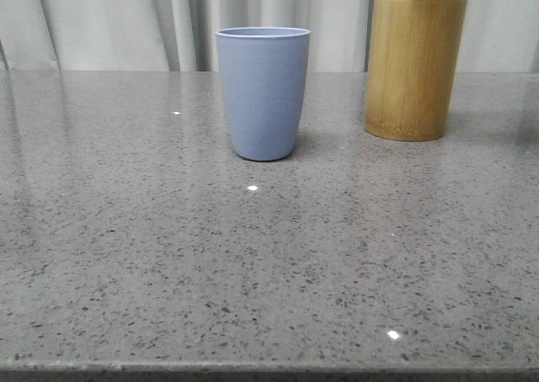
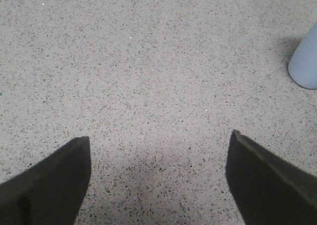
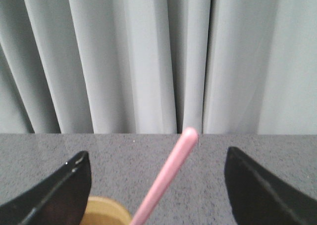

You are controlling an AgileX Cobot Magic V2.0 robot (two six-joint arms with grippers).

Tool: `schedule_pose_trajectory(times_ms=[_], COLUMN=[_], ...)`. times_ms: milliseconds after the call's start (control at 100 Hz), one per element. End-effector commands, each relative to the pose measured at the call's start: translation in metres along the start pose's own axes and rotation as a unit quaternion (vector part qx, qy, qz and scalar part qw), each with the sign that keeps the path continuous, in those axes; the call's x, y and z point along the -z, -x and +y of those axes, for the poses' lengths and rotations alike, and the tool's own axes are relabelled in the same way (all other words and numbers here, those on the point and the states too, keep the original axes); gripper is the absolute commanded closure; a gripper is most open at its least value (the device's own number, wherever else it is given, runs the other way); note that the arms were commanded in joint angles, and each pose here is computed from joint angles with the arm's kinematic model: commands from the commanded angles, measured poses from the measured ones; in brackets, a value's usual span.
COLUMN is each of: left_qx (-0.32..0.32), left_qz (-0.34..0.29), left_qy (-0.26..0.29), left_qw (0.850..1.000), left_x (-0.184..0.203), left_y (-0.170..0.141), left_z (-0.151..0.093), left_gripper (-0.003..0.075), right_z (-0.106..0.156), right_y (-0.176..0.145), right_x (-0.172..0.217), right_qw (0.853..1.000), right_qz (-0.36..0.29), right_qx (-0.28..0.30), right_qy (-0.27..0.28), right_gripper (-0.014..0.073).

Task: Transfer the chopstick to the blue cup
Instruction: 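Lift the pink stick out of the bamboo cup with the right gripper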

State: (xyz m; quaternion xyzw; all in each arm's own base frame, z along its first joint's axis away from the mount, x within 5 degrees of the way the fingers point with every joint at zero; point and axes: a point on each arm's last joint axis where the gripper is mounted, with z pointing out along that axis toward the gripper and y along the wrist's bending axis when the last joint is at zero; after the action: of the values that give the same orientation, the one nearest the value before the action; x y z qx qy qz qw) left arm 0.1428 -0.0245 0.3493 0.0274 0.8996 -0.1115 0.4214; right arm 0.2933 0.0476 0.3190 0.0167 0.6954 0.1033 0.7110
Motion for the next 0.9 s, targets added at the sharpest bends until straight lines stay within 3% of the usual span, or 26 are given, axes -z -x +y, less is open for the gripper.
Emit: schedule_pose_trajectory(times_ms=[0, 110, 180, 470, 570, 700, 890], left_qx=[0.006, 0.006, 0.006, 0.006, 0.006, 0.006, 0.006], left_qz=[-0.051, -0.051, -0.050, -0.050, -0.050, -0.050, -0.050], left_qy=[-0.004, -0.004, -0.004, -0.004, -0.004, -0.004, -0.004], left_qw=[0.999, 0.999, 0.999, 0.999, 0.999, 0.999, 0.999], left_x=[0.007, 0.007, 0.007, 0.007, 0.007, 0.007, 0.007], left_y=[0.013, 0.013, 0.013, 0.013, 0.013, 0.013, 0.013], left_z=[-0.002, -0.002, -0.002, -0.002, -0.002, -0.002, -0.002], left_gripper=[0.0173, 0.0173, 0.0173, 0.0173, 0.0173, 0.0173, 0.0173], right_z=[0.005, 0.006, 0.006, 0.006, 0.006, 0.008, 0.014], right_y=[0.027, 0.027, 0.028, 0.029, 0.033, 0.042, 0.081], right_x=[-0.008, -0.018, -0.019, -0.018, -0.017, -0.012, -0.001], right_qw=[0.997, 0.997, 0.996, 0.995, 0.994, 0.992, 0.988], right_qz=[-0.078, -0.076, -0.077, -0.080, -0.094, -0.111, -0.144], right_qx=[-0.005, -0.021, -0.035, -0.058, -0.058, -0.059, -0.050], right_qy=[0.009, 0.011, 0.012, 0.014, 0.016, 0.019, 0.029], right_gripper=[0.0034, 0.0039, 0.0092, 0.0552, 0.0668, 0.0655, 0.0656])
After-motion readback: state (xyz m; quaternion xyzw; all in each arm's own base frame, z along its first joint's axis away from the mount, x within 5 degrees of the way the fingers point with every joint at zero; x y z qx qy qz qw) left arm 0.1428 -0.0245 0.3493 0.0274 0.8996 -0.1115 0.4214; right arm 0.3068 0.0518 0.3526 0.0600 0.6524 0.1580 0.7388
